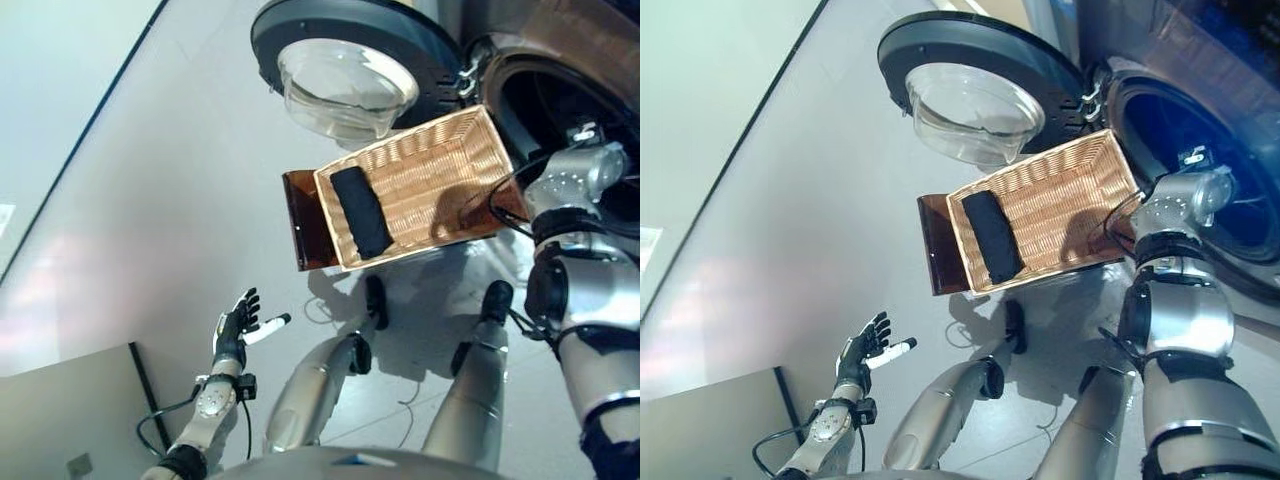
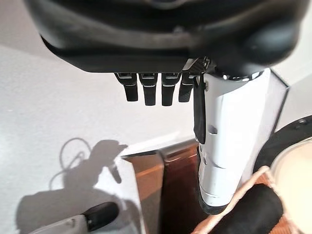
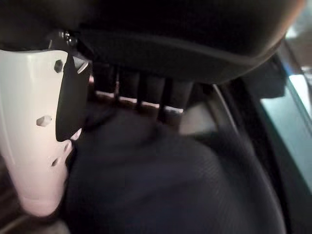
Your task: Pick up the clothes and place them into the washing machine
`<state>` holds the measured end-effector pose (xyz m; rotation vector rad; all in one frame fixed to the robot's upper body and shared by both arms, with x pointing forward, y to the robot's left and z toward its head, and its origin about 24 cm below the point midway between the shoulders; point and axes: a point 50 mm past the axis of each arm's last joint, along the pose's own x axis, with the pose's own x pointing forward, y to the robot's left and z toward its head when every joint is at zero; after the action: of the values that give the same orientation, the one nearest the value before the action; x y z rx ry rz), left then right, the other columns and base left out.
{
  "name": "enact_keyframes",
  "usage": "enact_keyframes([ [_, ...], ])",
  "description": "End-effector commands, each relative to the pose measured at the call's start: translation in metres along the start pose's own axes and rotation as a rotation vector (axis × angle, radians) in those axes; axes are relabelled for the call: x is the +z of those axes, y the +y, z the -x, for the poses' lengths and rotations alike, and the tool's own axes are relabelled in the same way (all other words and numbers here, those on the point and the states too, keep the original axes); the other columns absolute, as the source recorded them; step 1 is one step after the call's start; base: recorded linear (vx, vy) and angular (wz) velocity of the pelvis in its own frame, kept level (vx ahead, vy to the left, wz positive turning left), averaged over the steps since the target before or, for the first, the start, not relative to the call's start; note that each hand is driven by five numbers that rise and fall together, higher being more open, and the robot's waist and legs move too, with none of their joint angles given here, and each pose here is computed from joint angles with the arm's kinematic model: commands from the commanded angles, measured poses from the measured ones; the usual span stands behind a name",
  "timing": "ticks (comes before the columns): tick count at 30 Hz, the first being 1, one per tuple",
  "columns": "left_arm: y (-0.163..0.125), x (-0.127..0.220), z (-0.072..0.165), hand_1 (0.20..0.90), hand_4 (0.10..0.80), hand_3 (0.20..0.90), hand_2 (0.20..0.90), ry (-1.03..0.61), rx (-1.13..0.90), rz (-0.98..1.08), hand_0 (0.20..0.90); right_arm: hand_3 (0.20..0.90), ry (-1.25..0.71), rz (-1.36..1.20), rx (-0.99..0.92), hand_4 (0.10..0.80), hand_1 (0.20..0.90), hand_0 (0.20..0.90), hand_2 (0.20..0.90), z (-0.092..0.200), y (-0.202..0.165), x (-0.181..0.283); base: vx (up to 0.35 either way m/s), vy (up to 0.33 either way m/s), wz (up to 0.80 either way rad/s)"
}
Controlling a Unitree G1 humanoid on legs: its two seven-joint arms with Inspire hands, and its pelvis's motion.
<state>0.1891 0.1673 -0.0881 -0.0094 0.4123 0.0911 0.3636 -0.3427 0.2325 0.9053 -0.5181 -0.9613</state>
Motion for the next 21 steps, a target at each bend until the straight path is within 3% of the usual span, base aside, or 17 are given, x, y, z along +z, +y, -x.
enact_keyframes([
  [1, 0.036, 0.011, 0.0, 0.9, 0.8, 0.9, 0.9, -0.072, 0.107, -0.053, 0.9, 0.9, -0.257, -0.011, 0.335, 0.8, 0.9, 0.9, 0.9, 0.013, 0.081, 0.067, 0.029, 0.032, 0.02],
  [15, 0.041, 0.01, -0.002, 0.9, 0.8, 0.9, 0.9, -0.068, 0.152, -0.053, 0.9, 0.9, -0.119, 0.031, 0.247, 0.8, 0.9, 0.9, 0.9, 0.014, 0.032, 0.01, -0.015, 0.012, 0.01],
  [21, 0.043, 0.004, -0.005, 0.9, 0.8, 0.9, 0.9, -0.031, 0.176, -0.067, 0.9, 0.9, 0.075, 0.436, 0.239, 0.8, 0.9, 0.9, 0.9, 0.03, -0.042, -0.061, -0.031, -0.03, 0.0],
])
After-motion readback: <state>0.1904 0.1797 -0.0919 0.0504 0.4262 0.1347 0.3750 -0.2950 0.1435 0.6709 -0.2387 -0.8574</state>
